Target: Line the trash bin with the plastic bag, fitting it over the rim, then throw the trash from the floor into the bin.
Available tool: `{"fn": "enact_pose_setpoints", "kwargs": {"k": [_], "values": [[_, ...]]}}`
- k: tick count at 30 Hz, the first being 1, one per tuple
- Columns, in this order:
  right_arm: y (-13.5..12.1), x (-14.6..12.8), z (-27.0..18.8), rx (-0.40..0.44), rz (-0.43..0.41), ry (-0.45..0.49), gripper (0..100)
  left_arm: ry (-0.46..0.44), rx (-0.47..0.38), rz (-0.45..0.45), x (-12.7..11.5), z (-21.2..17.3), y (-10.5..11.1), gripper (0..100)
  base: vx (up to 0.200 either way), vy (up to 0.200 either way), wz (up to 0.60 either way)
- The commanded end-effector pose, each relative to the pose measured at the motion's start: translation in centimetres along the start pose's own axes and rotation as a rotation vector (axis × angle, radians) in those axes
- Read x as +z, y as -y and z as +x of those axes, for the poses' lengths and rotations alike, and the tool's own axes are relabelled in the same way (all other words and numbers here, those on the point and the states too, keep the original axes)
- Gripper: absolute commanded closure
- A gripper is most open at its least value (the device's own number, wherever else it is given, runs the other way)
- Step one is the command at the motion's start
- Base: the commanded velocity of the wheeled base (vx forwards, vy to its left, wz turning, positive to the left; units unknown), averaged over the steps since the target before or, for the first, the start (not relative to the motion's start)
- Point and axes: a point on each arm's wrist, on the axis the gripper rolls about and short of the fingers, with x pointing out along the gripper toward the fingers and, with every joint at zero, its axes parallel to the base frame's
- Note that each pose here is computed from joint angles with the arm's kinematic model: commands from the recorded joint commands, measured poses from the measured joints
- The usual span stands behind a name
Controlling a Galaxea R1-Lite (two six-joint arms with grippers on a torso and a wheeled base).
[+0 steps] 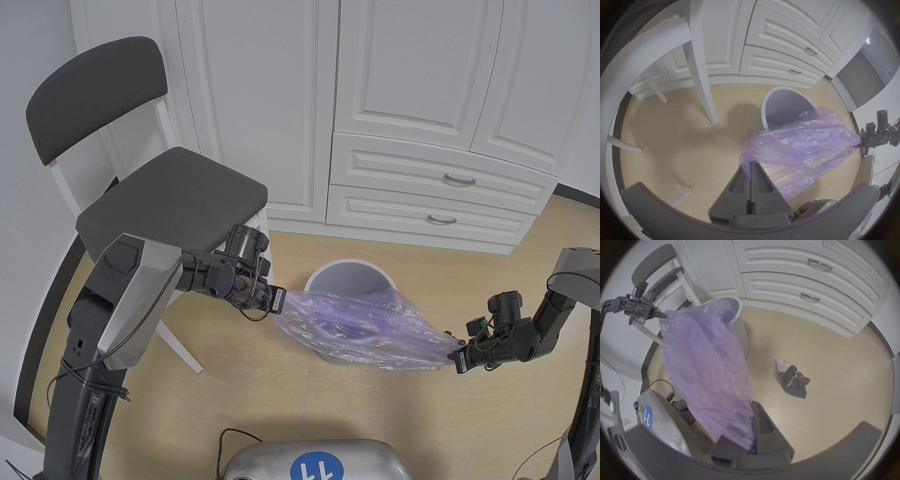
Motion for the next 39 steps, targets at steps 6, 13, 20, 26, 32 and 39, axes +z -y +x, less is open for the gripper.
{"fn": "enact_pose_setpoints", "kwargs": {"k": [6, 13, 20, 26, 32, 39], "values": [[-0.2, 0.2, -0.1, 0.008, -0.014, -0.032, 100, -0.008, 0.002, -0.001, 0.0, 0.2, 0.0, 100, 0.000, 0.000, 0.00], [0.0, 0.6, 2.7, -0.050, 0.007, -0.027, 100, 0.004, 0.012, -0.045, -1.1, 3.2, 0.0, 100, 0.000, 0.000, 0.00], [-0.6, 2.3, 5.6, -0.133, 0.156, 0.152, 100, 0.097, 0.023, -0.059, -1.0, 4.6, 0.7, 100, 0.000, 0.000, 0.00], [-0.1, 4.0, 6.4, -0.151, 0.223, 0.256, 100, 0.200, 0.014, -0.090, -0.2, 4.7, 0.7, 100, 0.000, 0.000, 0.00], [-0.1, 5.0, 7.2, -0.139, 0.303, 0.337, 100, 0.222, 0.028, -0.096, -0.1, 4.8, -0.2, 100, 0.000, 0.000, 0.00], [0.8, 5.0, 8.1, -0.154, 0.311, 0.382, 100, 0.223, 0.046, -0.111, -0.1, 4.5, -2.3, 100, 0.000, 0.000, 0.00]]}}
